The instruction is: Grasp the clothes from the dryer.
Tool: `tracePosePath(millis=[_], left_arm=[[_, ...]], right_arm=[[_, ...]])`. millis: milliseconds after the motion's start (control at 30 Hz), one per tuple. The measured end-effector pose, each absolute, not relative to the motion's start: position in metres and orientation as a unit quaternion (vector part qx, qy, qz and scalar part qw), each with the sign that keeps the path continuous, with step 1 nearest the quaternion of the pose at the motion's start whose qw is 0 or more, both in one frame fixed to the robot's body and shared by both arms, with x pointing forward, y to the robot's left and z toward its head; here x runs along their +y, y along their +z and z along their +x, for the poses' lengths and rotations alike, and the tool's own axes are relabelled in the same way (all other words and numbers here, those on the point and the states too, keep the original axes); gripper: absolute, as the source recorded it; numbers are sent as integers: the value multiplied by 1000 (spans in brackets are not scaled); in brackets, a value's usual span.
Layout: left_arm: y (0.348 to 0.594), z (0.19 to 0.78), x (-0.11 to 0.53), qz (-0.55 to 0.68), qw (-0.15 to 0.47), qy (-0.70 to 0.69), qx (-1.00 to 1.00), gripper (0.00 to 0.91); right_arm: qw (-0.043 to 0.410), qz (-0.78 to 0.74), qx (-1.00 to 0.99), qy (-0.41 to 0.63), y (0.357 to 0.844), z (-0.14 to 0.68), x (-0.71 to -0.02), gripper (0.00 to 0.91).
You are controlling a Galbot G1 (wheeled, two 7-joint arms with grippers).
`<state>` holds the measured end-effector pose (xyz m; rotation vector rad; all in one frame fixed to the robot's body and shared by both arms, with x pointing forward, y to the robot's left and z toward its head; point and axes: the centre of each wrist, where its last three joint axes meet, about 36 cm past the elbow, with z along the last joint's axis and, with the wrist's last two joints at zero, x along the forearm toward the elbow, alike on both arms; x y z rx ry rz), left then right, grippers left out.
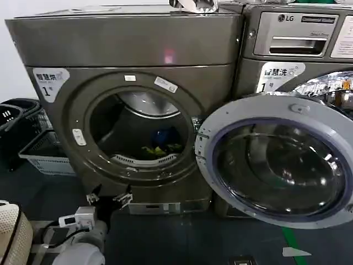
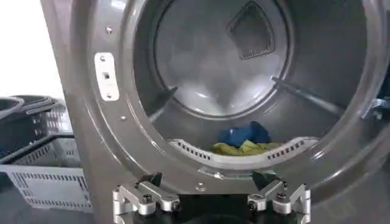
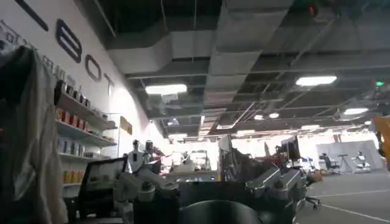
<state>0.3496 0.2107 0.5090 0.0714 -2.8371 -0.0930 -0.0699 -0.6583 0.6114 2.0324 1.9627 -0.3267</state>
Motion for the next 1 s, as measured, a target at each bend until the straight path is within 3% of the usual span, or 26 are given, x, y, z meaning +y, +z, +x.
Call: tracePosePath(millis=[1000], left_arm=[[508,347,210,28,154,-22,-987,907]], right_arm=[[143,709,682,-111,604,-70,-658,907]])
